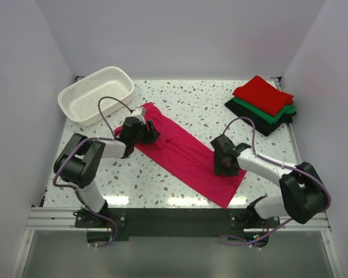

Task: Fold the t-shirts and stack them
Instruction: Fold the tshirt

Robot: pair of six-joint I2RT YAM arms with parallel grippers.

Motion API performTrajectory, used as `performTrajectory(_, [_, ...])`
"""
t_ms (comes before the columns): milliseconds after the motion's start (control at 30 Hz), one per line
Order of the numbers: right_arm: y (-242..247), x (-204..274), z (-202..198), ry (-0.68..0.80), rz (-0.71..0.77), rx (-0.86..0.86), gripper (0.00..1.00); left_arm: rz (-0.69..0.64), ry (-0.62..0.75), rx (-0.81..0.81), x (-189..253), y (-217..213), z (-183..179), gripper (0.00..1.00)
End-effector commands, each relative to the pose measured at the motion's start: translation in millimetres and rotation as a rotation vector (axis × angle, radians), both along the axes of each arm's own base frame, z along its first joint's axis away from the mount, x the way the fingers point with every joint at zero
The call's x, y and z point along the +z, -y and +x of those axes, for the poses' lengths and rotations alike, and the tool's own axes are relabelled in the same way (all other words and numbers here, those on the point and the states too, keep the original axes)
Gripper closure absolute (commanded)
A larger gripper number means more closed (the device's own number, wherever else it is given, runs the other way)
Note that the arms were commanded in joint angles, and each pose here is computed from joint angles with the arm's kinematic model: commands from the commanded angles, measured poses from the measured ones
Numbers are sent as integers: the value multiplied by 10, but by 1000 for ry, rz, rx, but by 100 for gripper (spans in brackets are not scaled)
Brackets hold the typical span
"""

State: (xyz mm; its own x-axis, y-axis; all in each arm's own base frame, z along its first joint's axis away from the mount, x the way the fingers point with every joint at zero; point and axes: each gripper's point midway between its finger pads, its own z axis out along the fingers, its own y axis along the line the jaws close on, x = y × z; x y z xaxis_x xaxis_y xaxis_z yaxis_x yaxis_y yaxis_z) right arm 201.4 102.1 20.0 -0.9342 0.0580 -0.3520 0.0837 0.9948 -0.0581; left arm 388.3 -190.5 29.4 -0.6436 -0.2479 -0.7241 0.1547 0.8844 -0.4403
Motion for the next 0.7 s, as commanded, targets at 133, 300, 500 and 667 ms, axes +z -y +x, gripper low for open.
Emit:
performTrajectory(133, [-137, -124, -92, -33, 85, -12, 45, 25, -7, 43, -122, -129, -64, 39])
performTrajectory(300, [-145, -128, -159, -52, 95, -14, 46, 2, 0, 7, -112, 30, 173, 39])
performTrajectory(500, [-254, -163, -240, -70, 154, -14, 46, 18, -35, -23, -258, 190, 527, 39])
performTrajectory(667, [-485, -228, -282, -75, 224, 12, 46, -1, -46, -68, -287, 363, 953, 39])
